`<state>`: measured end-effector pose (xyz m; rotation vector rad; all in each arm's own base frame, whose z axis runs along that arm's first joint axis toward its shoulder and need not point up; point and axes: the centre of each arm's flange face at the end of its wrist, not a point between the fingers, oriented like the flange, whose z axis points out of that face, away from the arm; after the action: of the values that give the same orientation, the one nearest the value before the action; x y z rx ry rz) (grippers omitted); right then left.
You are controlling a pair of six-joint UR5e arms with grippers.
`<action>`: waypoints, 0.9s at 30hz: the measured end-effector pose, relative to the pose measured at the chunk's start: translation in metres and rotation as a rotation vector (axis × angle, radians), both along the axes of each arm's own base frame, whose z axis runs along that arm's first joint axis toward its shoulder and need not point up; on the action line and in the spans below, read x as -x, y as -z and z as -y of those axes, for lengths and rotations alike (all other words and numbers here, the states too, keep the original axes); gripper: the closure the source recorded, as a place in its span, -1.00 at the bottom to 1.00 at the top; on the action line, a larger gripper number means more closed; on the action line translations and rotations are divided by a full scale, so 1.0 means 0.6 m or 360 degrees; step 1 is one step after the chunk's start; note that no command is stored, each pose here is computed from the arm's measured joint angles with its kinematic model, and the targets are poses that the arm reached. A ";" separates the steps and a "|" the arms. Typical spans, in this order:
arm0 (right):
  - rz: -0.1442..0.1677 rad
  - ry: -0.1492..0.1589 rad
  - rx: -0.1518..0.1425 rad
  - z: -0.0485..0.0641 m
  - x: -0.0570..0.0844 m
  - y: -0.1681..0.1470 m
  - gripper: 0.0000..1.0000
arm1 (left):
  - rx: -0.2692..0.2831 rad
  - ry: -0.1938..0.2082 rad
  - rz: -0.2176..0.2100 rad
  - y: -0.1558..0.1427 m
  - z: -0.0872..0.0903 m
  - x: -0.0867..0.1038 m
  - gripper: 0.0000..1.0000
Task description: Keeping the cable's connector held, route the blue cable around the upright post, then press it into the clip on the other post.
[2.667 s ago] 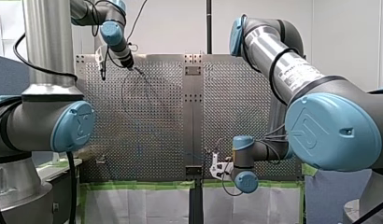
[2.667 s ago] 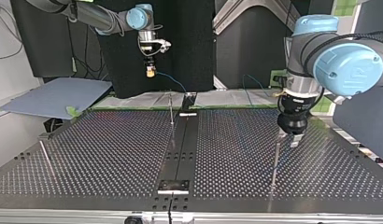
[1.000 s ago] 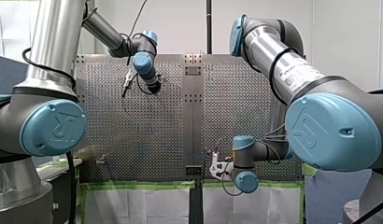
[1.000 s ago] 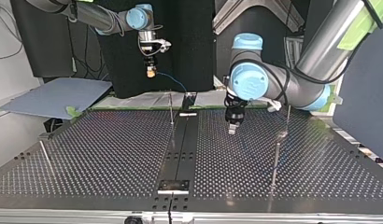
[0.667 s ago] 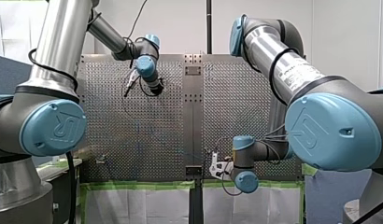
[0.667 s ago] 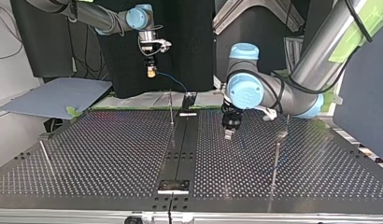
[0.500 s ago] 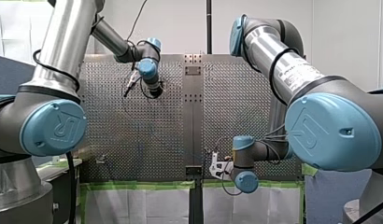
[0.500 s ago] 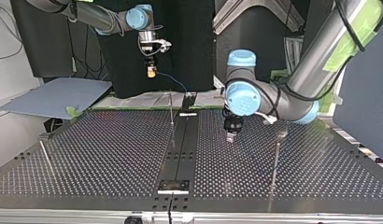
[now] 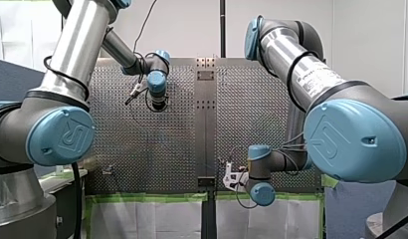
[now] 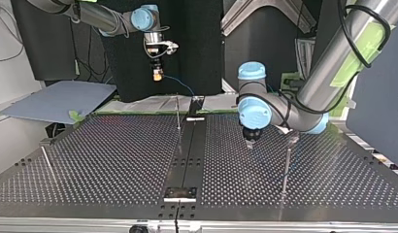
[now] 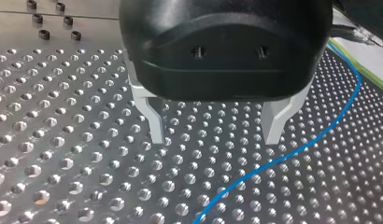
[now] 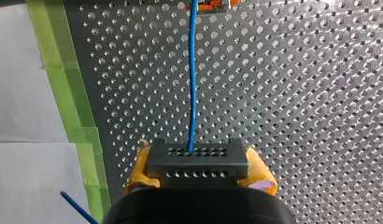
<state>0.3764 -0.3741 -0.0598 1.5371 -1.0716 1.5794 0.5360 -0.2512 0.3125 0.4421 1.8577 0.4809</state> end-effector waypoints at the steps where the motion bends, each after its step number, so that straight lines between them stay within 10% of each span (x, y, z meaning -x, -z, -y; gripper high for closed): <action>1: 0.0000 0.0000 0.0000 0.000 0.000 0.000 1.00 | -0.0017 0.0004 0.0003 -0.001 -0.001 -0.002 -0.98; 27: 0.0001 0.0001 0.0002 0.001 0.000 0.000 1.00 | -0.0112 -0.0096 0.0070 0.051 -0.007 -0.059 -0.98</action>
<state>0.3763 -0.3744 -0.0597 1.5352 -1.0712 1.5801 0.5717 -0.2472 0.2817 0.4204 1.8198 0.5939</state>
